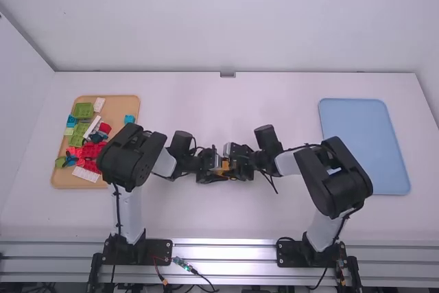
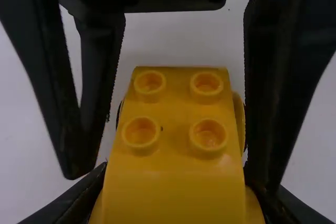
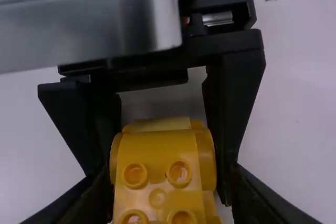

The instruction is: Assemble lego blocks to make yellow taxi

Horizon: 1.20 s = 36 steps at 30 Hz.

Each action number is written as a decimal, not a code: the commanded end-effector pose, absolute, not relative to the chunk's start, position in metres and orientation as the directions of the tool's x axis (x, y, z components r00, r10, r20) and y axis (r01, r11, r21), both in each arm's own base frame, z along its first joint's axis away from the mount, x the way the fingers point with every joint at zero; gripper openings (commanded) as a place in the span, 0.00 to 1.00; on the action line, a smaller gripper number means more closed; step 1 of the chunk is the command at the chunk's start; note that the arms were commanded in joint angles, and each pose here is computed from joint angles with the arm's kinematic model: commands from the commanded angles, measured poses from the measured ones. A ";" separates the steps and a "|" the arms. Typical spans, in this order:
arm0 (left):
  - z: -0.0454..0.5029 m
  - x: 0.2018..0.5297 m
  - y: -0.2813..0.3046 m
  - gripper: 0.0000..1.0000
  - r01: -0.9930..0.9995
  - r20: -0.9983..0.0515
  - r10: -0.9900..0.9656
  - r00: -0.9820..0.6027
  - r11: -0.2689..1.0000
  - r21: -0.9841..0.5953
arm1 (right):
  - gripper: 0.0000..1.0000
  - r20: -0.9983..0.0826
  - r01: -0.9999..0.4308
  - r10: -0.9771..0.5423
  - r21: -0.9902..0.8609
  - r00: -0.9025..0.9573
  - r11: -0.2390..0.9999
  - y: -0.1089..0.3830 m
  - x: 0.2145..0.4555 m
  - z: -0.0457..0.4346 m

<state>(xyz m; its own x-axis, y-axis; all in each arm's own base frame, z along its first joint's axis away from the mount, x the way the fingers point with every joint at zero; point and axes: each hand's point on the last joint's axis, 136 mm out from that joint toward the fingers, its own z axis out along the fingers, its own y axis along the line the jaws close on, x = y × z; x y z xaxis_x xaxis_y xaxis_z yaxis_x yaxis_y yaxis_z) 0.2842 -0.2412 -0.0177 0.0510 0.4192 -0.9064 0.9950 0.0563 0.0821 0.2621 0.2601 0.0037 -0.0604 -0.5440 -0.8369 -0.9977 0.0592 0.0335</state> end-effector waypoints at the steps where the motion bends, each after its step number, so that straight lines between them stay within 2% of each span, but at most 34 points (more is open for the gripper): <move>1: -0.026 0.280 -0.241 0.40 0.995 -0.895 0.444 0.050 0.053 0.082 | 0.61 -0.854 -0.998 -0.519 0.015 -0.043 0.058 0.259 0.264 0.018; 5: -0.026 0.280 -0.241 0.40 0.995 -0.894 0.444 0.049 0.053 0.081 | 0.62 -0.880 -0.999 -0.473 0.007 -0.028 0.047 0.258 0.266 0.034; 11: -0.026 0.279 -0.241 0.41 0.995 -0.894 0.445 0.047 0.053 0.079 | 0.62 -0.882 -0.994 -0.469 0.000 -0.052 0.111 0.235 0.280 0.047; 16: -0.026 0.280 -0.241 0.44 0.995 -0.894 0.445 0.048 0.054 0.080 | 0.63 -0.898 -0.995 -0.439 -0.012 -0.032 0.098 0.214 0.276 0.063; 20: -0.026 0.280 -0.241 0.49 0.995 -0.894 0.446 0.048 0.053 0.080 | 0.67 -0.887 -0.990 -0.460 -0.021 -0.047 0.143 0.193 0.275 0.063; 24: -0.026 0.280 -0.241 0.63 0.995 -0.894 0.445 0.047 0.054 0.079 | 0.72 -0.891 -0.978 -0.448 -0.025 -0.072 0.208 0.173 0.272 0.058; 26: -0.026 0.280 -0.241 0.77 0.995 -0.894 0.446 0.047 0.054 0.079 | 0.76 -0.902 -0.971 -0.427 -0.047 -0.058 0.232 0.164 0.267 0.054; 27: -0.026 0.280 -0.241 0.77 0.995 -0.894 0.446 0.047 0.054 0.079 | 0.76 -0.902 -0.971 -0.427 -0.047 -0.058 0.232 0.164 0.267 0.054; 29: -0.029 0.285 -0.239 0.99 0.994 -0.886 0.463 0.006 0.096 0.057 | 0.82 -0.914 -0.966 -0.402 -0.055 -0.053 0.251 0.161 0.263 0.051; 32: -0.031 0.291 -0.237 0.99 0.990 -0.878 0.477 -0.040 0.137 0.029 | 0.87 -0.920 -0.956 -0.381 -0.028 -0.089 0.292 0.159 0.262 0.046; 36: -0.021 0.294 -0.239 0.99 0.989 -0.885 0.464 -0.033 0.140 0.037 | 0.84 -0.922 -0.956 -0.375 -0.014 -0.101 0.292 0.161 0.259 0.035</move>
<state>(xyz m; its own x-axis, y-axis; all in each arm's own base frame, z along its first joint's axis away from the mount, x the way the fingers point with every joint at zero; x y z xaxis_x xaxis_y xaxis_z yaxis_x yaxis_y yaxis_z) 0.2878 -0.2406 -0.0190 -0.0075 0.4291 -0.9032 0.9945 0.0978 0.0383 0.2670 0.1584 0.0430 -0.0398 -0.3966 -0.9171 -0.9520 0.2938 -0.0857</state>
